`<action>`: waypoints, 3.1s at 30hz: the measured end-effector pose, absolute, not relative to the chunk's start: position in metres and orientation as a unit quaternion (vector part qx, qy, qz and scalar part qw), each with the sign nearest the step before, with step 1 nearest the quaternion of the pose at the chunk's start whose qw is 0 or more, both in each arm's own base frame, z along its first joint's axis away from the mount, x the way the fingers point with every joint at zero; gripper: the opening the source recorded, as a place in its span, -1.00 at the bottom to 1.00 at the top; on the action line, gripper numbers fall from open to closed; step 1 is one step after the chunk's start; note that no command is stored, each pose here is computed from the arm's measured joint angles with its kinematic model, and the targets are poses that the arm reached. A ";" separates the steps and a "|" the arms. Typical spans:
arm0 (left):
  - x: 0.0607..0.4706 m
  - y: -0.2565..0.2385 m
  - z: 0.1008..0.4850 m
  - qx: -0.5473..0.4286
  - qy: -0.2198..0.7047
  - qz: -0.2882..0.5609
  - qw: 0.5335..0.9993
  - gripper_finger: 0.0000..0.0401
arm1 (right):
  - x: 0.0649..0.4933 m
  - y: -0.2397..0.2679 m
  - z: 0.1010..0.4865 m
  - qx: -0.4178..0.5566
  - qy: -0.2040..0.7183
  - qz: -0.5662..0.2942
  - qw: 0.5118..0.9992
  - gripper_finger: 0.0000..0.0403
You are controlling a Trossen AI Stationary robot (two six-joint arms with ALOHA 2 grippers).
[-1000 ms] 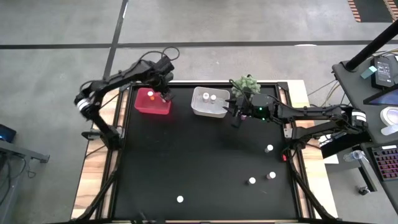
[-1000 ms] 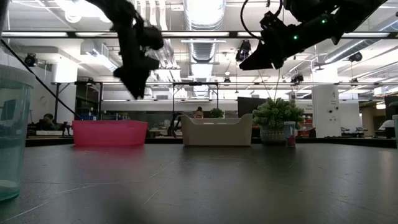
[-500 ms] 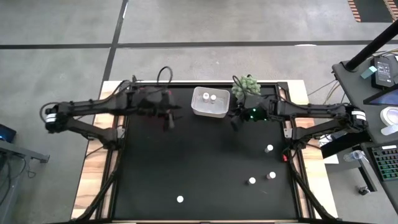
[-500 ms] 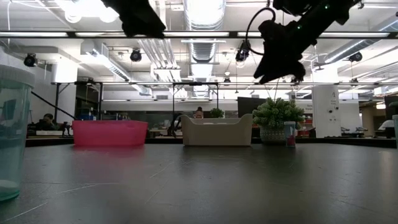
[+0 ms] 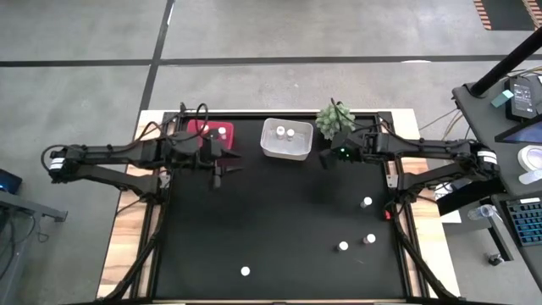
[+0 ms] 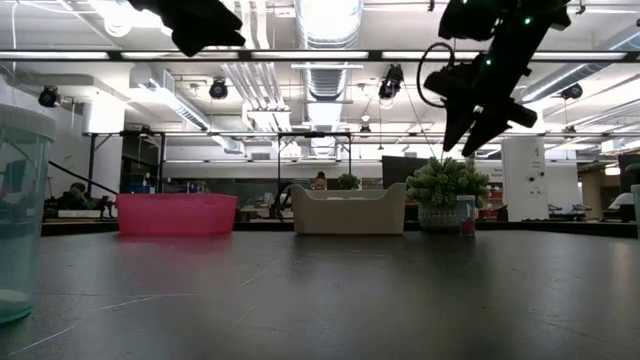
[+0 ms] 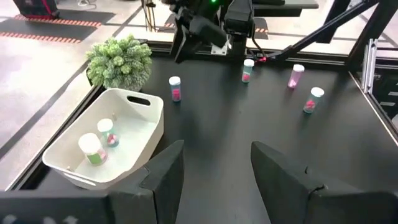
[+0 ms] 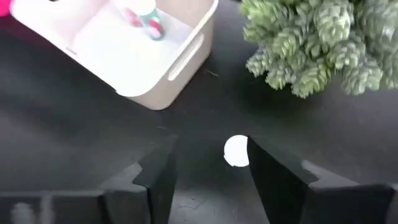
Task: Pick and place medicine bottles into bin by pill shape (circle, oval)
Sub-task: Put the blue capsule bottle into the white bin
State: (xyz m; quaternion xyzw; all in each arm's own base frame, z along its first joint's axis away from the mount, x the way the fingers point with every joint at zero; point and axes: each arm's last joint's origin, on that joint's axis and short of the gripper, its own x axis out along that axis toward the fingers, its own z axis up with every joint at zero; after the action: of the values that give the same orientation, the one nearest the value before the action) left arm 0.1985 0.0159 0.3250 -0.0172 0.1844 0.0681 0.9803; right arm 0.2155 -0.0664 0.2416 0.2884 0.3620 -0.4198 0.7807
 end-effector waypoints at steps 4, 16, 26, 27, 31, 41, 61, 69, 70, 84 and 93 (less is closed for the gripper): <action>0.198 0.016 0.322 0.001 0.191 0.065 0.979 -0.16 | 0.221 -0.069 0.232 0.291 0.369 -0.442 0.764 0.11; 0.198 0.016 0.323 0.018 0.187 0.063 0.980 -0.16 | 0.234 -0.089 0.194 0.278 0.433 -0.480 0.710 0.25; 0.198 0.016 0.323 0.019 0.187 0.064 0.980 -0.16 | 0.241 -0.093 0.172 0.283 0.474 -0.472 0.687 0.12; 0.198 0.016 0.323 0.019 0.187 0.064 0.980 -0.16 | 0.241 -0.093 0.171 0.282 0.476 -0.472 0.686 0.10; 0.198 0.016 0.323 0.019 0.187 0.064 0.980 -0.16 | 0.242 -0.093 0.170 0.281 0.476 -0.472 0.686 0.01; 0.201 0.016 0.321 0.019 0.188 0.064 0.980 -0.16 | 0.242 -0.093 0.172 0.282 0.474 -0.472 0.688 -0.34; 0.192 0.016 0.273 0.055 0.155 0.059 0.985 -0.16 | 0.234 -0.086 0.237 0.274 0.426 -0.428 0.748 -0.44; 0.187 0.017 0.266 0.091 0.104 0.063 0.988 -0.16 | 0.256 -0.086 0.279 0.262 0.353 -0.394 0.807 -0.43; 0.187 0.017 0.264 0.094 0.094 0.064 0.989 -0.16 | 0.260 -0.087 0.282 0.259 0.350 -0.391 0.811 -0.43; 0.164 0.024 0.281 0.098 0.023 0.120 0.988 -0.16 | 0.336 -0.121 0.281 0.185 0.395 -0.370 0.820 -0.43; 0.150 0.022 0.283 0.094 0.008 0.121 0.988 -0.16 | 0.349 -0.157 0.236 0.190 0.460 -0.401 0.769 -0.43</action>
State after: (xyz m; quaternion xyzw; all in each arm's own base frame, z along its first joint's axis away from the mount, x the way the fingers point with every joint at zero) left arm 0.1501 0.0223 0.2830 0.0941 0.0083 0.1213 0.9881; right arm 0.3486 -0.1572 0.2365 0.1899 0.4599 -0.4012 0.7691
